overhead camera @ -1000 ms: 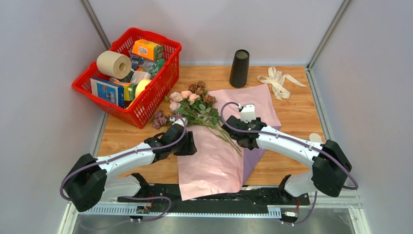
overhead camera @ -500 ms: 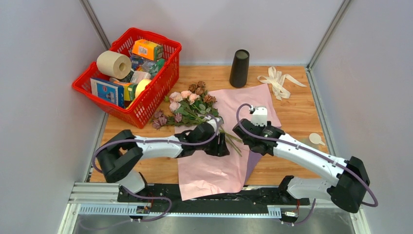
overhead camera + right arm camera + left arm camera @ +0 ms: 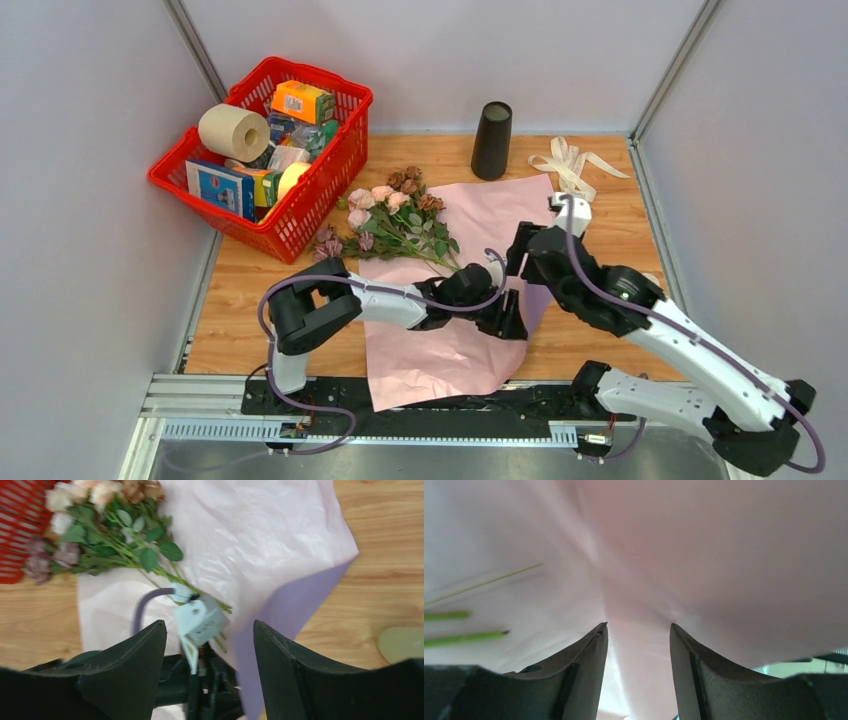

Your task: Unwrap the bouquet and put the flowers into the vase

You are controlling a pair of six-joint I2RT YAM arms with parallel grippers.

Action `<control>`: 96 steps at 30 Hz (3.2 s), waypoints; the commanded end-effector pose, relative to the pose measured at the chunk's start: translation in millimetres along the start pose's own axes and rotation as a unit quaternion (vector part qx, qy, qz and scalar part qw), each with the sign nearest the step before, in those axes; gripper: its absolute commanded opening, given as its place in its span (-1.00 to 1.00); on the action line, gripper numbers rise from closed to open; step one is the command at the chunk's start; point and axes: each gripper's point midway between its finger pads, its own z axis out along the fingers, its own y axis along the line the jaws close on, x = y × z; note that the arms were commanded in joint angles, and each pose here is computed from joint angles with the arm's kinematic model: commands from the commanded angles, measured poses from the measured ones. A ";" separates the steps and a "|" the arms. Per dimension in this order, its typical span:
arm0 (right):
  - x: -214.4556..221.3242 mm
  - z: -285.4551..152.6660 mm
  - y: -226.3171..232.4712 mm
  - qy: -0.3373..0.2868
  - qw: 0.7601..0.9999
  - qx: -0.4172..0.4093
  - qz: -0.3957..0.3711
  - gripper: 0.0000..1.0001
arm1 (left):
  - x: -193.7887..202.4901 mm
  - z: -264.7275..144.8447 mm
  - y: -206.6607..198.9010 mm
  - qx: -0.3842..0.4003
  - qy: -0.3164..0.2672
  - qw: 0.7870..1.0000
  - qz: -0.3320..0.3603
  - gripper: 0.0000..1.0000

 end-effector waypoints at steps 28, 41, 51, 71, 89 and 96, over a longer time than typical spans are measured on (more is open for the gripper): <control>-15.9 -23.8 31.0 -0.066 0.983 -0.155 0.068 0.38 | 29.7 35.6 -30.5 -0.010 0.018 0.998 0.063 0.10; -59.7 -42.0 29.8 -0.130 0.977 -0.154 0.063 1.00 | -71.1 -91.3 -21.3 -0.176 -0.195 0.960 0.095 0.49; -33.4 -5.1 41.6 -0.116 0.983 -0.142 0.016 1.00 | -100.8 -246.5 66.8 -0.341 -0.255 0.904 0.036 0.50; 41.4 144.3 101.1 -0.006 0.971 -0.173 -0.166 0.28 | -69.9 -362.3 94.5 -0.457 -0.213 0.857 0.109 0.43; 86.4 216.7 113.0 0.099 0.956 -0.228 -0.156 -0.36 | -63.3 -385.0 96.8 -0.467 -0.250 0.841 0.110 0.45; 92.8 229.1 107.3 0.104 0.960 -0.206 -0.160 -0.43 | -62.7 -385.4 100.2 -0.476 -0.247 0.837 0.107 0.45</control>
